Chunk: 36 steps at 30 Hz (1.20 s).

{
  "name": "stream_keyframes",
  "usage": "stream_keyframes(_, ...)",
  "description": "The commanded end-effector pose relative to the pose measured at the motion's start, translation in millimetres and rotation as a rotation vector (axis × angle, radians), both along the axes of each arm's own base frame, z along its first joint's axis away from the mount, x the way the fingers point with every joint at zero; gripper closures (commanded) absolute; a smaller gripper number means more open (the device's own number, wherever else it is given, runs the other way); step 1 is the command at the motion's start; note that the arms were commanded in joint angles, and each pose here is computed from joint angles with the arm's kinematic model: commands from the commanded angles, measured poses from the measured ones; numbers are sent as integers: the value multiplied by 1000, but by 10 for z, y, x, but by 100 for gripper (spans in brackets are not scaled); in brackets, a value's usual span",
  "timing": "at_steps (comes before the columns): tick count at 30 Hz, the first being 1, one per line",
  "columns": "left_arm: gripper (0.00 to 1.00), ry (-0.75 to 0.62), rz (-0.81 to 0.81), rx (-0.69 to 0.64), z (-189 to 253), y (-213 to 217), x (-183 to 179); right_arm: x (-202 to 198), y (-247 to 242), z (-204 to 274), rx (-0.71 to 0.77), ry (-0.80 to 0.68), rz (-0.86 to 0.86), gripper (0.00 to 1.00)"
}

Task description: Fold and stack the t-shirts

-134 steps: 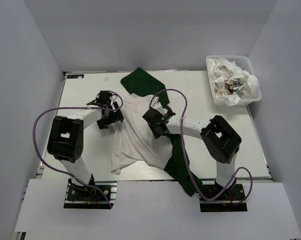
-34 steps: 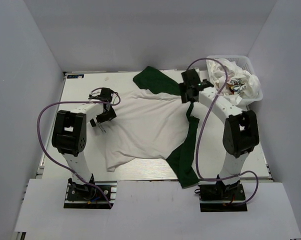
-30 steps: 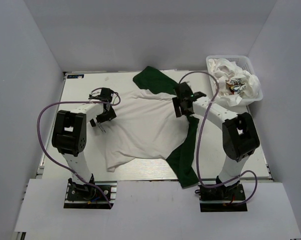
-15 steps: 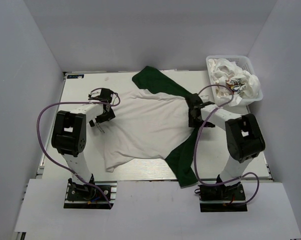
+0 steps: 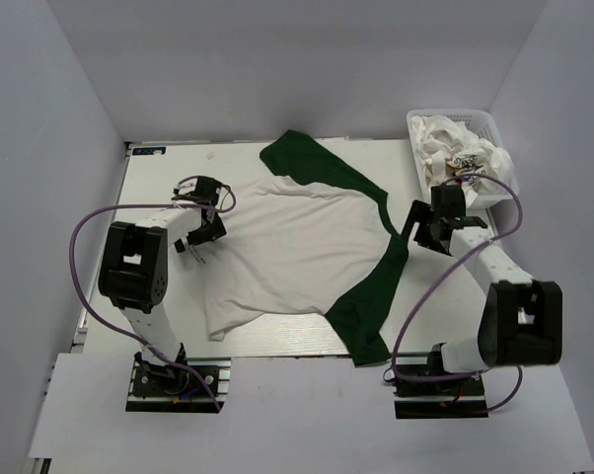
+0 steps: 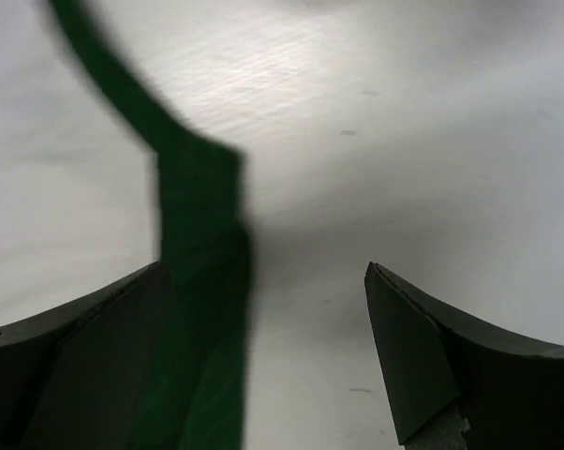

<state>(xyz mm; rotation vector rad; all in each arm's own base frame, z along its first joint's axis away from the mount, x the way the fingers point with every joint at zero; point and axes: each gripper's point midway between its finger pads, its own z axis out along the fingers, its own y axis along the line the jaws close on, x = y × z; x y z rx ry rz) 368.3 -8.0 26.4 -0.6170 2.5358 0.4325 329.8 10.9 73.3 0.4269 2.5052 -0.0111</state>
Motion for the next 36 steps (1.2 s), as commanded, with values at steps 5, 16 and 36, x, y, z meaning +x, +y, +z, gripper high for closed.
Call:
stream_keyframes(5,0,-80,-58,-107,458,-126,-57,132,1145,782,184,-298,478,10)
stream_keyframes(16,0,-128,98,-156,444,-62,-332,520,1707,128,70,-80,517,10)
stream_keyframes(36,0,41,207,-58,-253,370,503,566,1207,-805,-34,158,315,10)
